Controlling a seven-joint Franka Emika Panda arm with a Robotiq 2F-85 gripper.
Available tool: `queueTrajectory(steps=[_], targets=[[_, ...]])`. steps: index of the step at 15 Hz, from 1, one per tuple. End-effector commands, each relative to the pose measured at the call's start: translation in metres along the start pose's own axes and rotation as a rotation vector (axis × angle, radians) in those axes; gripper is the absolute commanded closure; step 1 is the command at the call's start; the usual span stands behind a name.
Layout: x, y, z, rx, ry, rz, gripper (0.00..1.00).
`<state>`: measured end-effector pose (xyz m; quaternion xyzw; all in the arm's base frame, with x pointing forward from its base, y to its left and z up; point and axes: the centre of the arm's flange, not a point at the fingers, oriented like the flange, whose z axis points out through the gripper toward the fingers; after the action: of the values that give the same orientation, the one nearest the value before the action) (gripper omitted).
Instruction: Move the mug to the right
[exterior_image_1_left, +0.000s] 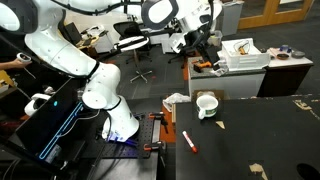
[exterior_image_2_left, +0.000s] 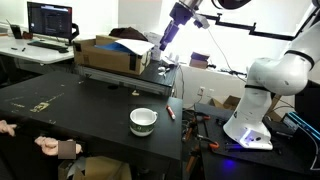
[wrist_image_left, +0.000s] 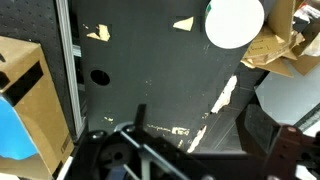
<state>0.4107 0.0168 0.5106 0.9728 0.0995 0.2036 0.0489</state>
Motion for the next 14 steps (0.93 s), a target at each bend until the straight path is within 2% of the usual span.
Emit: queueTrajectory(steps=[1, 9, 14], targets=[[0.021, 0.003, 0.016, 0.051, 0.02, -0.059, 0.0], [0.021, -0.016, 0.083, 0.236, -0.117, -0.143, 0.0], [0.014, -0.023, 0.123, 0.223, -0.206, -0.167, 0.0]])
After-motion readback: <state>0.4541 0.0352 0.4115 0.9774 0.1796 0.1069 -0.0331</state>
